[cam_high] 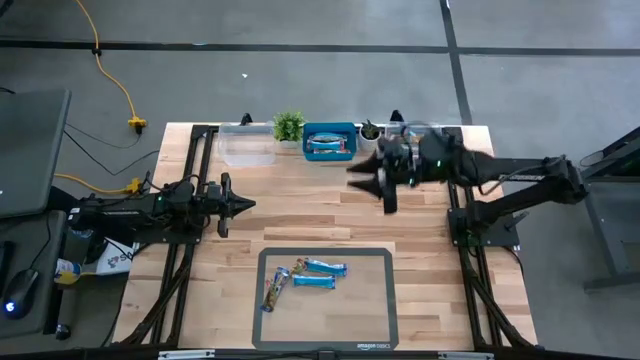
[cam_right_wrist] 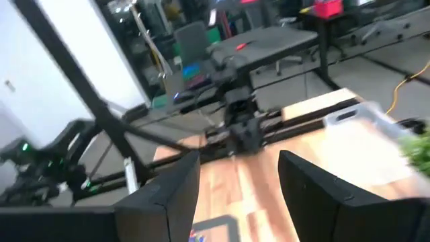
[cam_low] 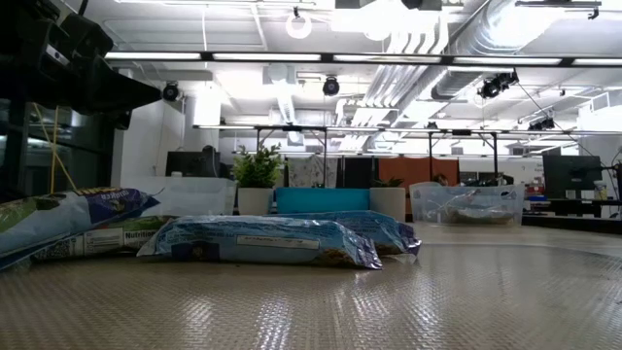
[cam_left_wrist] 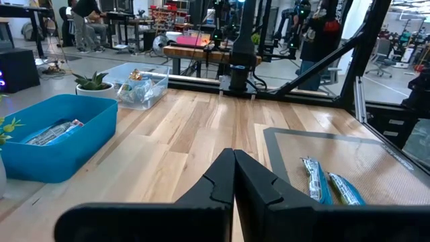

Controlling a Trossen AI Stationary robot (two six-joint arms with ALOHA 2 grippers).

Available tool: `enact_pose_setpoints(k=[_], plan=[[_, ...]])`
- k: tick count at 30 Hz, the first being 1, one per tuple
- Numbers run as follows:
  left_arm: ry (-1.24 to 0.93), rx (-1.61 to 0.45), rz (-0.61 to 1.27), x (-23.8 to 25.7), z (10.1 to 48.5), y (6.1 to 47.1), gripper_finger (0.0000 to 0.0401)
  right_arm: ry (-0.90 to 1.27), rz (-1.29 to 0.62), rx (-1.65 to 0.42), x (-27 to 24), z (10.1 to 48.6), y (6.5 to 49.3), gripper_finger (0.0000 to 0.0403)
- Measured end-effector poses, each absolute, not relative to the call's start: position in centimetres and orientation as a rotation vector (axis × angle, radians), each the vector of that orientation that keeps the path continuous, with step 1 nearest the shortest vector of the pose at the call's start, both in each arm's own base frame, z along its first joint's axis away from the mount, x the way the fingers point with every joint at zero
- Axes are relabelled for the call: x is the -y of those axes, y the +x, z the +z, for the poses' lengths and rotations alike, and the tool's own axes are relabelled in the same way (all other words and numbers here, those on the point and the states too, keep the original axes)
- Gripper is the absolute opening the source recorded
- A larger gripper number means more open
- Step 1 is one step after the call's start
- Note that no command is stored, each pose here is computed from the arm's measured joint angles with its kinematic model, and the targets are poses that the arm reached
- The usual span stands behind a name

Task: Pick and place Granola Bars by type
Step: Put the blue granola bar into the left transparent bin

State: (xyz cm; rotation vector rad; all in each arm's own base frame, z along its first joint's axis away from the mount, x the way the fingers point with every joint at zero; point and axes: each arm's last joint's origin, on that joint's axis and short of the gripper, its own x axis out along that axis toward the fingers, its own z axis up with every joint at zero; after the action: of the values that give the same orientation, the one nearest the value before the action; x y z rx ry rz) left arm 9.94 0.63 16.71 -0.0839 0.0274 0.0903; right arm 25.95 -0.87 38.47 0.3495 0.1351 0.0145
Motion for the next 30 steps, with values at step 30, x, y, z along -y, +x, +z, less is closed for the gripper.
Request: enact_pose_setpoints(k=[30], plan=[[-0.084,-0.028,0.090,-0.6,16.7,9.9,0.0001,0.258,-0.061,-0.841,-12.9,17.8,35.1,0.0185]])
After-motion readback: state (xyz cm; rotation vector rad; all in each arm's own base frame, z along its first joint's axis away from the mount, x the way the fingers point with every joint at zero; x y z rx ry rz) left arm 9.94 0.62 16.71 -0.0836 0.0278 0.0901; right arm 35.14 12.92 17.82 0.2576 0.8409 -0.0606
